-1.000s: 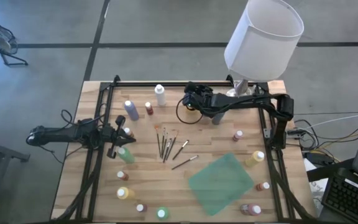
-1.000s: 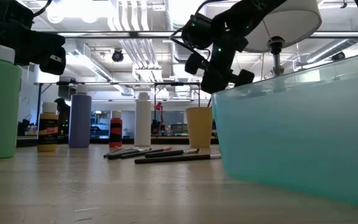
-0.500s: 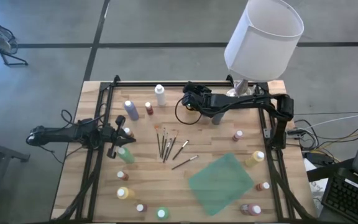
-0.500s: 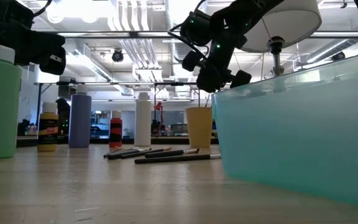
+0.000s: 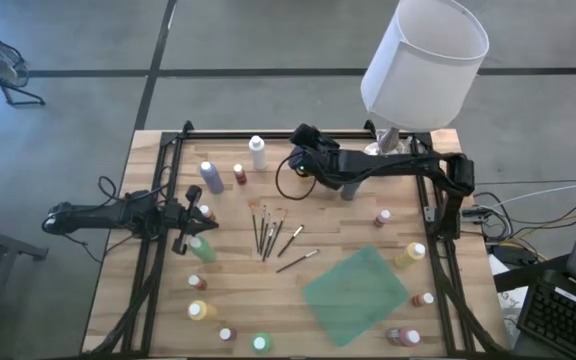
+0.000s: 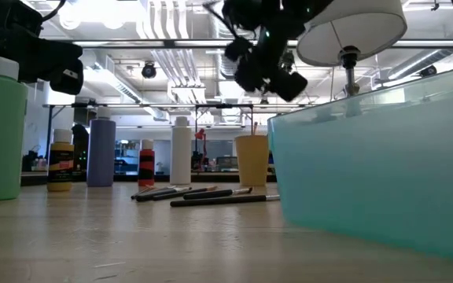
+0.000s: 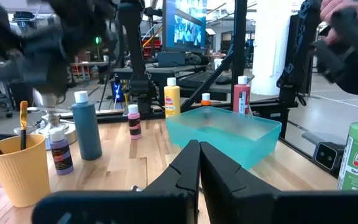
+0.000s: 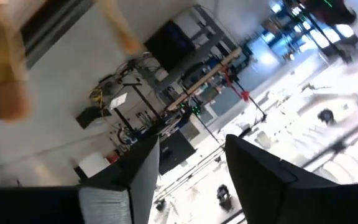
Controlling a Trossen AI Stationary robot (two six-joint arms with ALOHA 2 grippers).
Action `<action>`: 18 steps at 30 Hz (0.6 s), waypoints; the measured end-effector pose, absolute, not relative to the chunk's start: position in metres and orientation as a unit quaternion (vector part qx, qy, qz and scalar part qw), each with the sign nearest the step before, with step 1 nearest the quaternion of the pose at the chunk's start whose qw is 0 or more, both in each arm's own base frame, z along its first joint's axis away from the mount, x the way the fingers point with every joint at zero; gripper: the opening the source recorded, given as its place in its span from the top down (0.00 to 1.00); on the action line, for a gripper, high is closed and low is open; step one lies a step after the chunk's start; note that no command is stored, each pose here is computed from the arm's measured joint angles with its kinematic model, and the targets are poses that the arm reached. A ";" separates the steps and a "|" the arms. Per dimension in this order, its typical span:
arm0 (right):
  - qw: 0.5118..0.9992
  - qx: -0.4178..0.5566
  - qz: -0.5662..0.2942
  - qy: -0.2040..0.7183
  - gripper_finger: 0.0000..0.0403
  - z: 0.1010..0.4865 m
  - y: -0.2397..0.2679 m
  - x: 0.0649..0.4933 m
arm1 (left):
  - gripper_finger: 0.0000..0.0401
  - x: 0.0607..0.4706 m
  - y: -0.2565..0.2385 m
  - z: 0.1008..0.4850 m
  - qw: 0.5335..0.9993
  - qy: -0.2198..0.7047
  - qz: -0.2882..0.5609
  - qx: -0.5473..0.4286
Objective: Pick & Place Paint Supplies
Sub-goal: Put the silver paintbrush into the yellow cup
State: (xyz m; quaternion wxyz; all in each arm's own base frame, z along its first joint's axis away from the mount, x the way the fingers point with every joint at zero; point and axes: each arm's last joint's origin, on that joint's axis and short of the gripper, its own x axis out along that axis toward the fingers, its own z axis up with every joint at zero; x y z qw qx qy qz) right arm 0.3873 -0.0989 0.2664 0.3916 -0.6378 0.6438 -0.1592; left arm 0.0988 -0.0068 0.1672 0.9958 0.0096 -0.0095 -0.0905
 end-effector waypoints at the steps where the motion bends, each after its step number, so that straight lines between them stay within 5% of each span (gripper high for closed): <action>1: 0.396 -0.638 -0.170 0.638 0.53 0.273 -0.096 0.390 | 0.97 0.099 -0.007 0.167 0.996 -0.009 -0.090 0.010; 18: 0.577 -0.561 -0.354 0.476 0.62 0.378 -0.030 0.407 | 0.97 0.099 -0.007 0.167 0.996 -0.009 -0.090 0.009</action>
